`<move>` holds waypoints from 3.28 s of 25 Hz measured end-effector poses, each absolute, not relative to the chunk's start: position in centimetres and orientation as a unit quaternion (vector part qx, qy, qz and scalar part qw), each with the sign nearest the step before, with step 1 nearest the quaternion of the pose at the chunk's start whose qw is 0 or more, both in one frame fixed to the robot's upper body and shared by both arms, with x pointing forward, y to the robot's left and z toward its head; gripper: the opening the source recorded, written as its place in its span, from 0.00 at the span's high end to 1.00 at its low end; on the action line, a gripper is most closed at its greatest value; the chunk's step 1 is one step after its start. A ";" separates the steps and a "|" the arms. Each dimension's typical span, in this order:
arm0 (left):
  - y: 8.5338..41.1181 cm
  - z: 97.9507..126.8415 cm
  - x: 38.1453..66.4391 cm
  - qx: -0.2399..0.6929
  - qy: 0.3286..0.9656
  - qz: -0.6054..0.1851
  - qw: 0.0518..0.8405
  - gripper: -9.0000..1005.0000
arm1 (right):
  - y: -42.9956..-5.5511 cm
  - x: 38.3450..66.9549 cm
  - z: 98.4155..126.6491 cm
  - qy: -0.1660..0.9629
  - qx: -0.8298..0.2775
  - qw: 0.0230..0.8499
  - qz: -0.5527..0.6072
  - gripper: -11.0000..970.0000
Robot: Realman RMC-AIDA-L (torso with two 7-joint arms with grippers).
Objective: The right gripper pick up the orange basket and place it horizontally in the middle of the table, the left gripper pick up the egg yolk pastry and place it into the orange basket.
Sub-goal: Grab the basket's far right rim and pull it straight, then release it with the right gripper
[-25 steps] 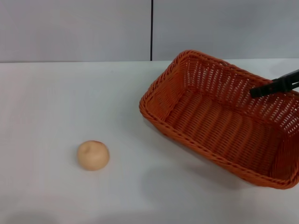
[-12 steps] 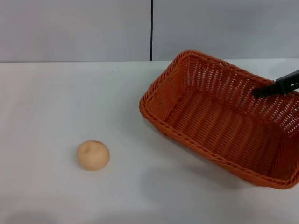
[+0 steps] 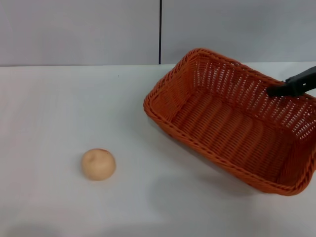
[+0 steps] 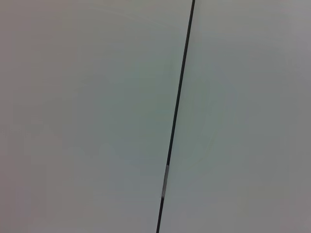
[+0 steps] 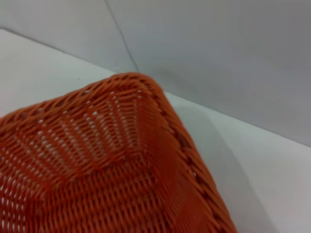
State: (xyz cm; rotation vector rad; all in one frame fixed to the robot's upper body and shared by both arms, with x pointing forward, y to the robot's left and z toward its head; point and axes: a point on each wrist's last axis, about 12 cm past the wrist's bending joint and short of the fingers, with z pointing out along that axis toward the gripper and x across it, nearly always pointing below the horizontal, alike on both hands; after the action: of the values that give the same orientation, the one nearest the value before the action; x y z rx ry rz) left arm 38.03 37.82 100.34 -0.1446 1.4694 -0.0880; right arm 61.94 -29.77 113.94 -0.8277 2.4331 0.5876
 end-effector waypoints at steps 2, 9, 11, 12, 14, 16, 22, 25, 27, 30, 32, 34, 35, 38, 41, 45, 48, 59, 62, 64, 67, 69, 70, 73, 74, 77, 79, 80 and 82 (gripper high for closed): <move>37.9 100.3 37.9 -0.066 0.671 -0.038 0.738 0.16 | -29.4 62.0 114.0 0.888 -0.326 0.247 0.212 0.73; 38.2 100.2 37.2 -0.072 0.673 -0.030 0.736 0.16 | -27.3 62.3 115.9 0.824 -0.478 0.254 0.167 0.78; 38.2 100.2 37.0 -0.073 0.674 -0.029 0.735 0.16 | -27.1 62.3 116.2 0.812 -0.499 0.258 0.158 0.78; 38.3 100.1 36.6 -0.077 0.675 -0.025 0.733 0.16 | -26.9 62.2 116.6 0.800 -0.518 0.264 0.148 0.78; 38.5 100.0 36.2 -0.078 0.677 -0.019 0.731 0.16 | -26.6 62.1 117.5 0.778 -0.550 0.271 0.135 0.79; 38.5 100.0 36.2 -0.078 0.677 -0.019 0.731 0.16 | -26.4 62.0 118.0 0.762 -0.573 0.270 0.133 0.79; 38.5 99.5 34.7 -0.095 0.685 -0.010 0.722 0.16 | -26.1 61.5 118.3 0.711 -0.639 0.263 0.129 0.79; 38.3 99.4 34.2 -0.101 0.686 -0.010 0.721 0.16 | -26.1 61.3 117.9 0.689 -0.667 0.259 0.119 0.79; 38.2 99.3 34.0 -0.105 0.685 -0.011 0.721 0.16 | -26.3 61.3 117.7 0.677 -0.682 0.253 0.107 0.79; 37.8 99.2 33.9 -0.109 0.685 -0.016 0.720 0.16 | -26.5 61.4 117.8 0.655 -0.707 0.252 0.086 0.79; 37.7 99.2 33.9 -0.110 0.685 -0.019 0.720 0.16 | -26.7 61.5 118.0 0.640 -0.719 0.259 0.076 0.79; 37.5 99.1 33.8 -0.113 0.684 -0.023 0.720 0.16 | -26.8 61.6 118.2 0.624 -0.728 0.276 0.069 0.79; 37.4 99.1 33.7 -0.114 0.684 -0.024 0.720 0.16 | -26.7 61.6 118.3 0.616 -0.731 0.286 0.067 0.79; 37.1 99.1 33.5 -0.120 0.681 -0.029 0.722 0.16 | -26.3 61.8 118.5 0.598 -0.733 0.317 0.070 0.79; 36.8 99.1 33.3 -0.120 0.679 -0.034 0.723 0.16 | -25.9 62.2 118.4 0.596 -0.718 0.351 0.079 0.79; 36.6 99.0 33.2 -0.117 0.681 -0.040 0.722 0.16 | -25.3 62.7 117.8 0.602 -0.695 0.379 0.106 0.79; 36.6 99.0 33.4 -0.116 0.682 -0.041 0.721 0.16 | -24.9 62.8 117.1 0.601 -0.687 0.390 0.120 0.79; 36.9 99.2 34.0 -0.107 0.682 -0.041 0.723 0.16 | -21.9 63.0 115.5 0.585 -0.703 0.375 0.151 0.79; 36.9 99.2 34.0 -0.108 0.682 -0.041 0.723 0.16 | -21.5 62.9 115.3 0.581 -0.712 0.365 0.151 0.79; 36.9 99.2 34.0 -0.108 0.682 -0.041 0.723 0.16 | -21.2 62.7 115.0 0.578 -0.719 0.355 0.151 0.78; 36.9 99.2 33.9 -0.107 0.681 -0.041 0.723 0.16 | -20.8 62.6 114.7 0.576 -0.725 0.348 0.148 0.78; 36.9 99.2 33.9 -0.107 0.681 -0.041 0.724 0.16 | -20.5 62.5 114.4 0.577 -0.723 0.351 0.147 0.78; 36.9 99.2 33.9 -0.107 0.681 -0.041 0.724 0.16 | -20.4 62.5 114.3 0.578 -0.722 0.352 0.145 0.78; 37.0 99.2 33.8 -0.107 0.680 -0.040 0.724 0.16 | -20.4 62.6 114.2 0.582 -0.715 0.360 0.141 0.78; 37.0 99.2 33.8 -0.107 0.680 -0.040 0.724 0.16 | -20.4 62.6 114.2 0.583 -0.714 0.362 0.140 0.78; 37.0 99.2 33.7 -0.108 0.680 -0.040 0.724 0.16 | -20.4 62.5 114.3 0.585 -0.710 0.366 0.139 0.78; 37.0 99.2 33.6 -0.108 0.680 -0.039 0.724 0.16 | -20.3 62.4 114.5 0.590 -0.704 0.370 0.138 0.73; 36.9 99.2 33.6 -0.108 0.680 -0.040 0.724 0.16 | -20.3 62.4 114.6 0.592 -0.702 0.371 0.138 0.69; 36.9 99.2 33.6 -0.108 0.680 -0.040 0.724 0.16 | -20.3 62.3 114.6 0.595 -0.698 0.373 0.140 0.61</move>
State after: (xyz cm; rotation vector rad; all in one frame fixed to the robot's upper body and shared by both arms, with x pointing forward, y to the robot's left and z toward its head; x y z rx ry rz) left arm 33.59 36.93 99.23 -0.2390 1.4996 -0.0873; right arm 62.29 -20.33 114.58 -1.7893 1.5246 0.3593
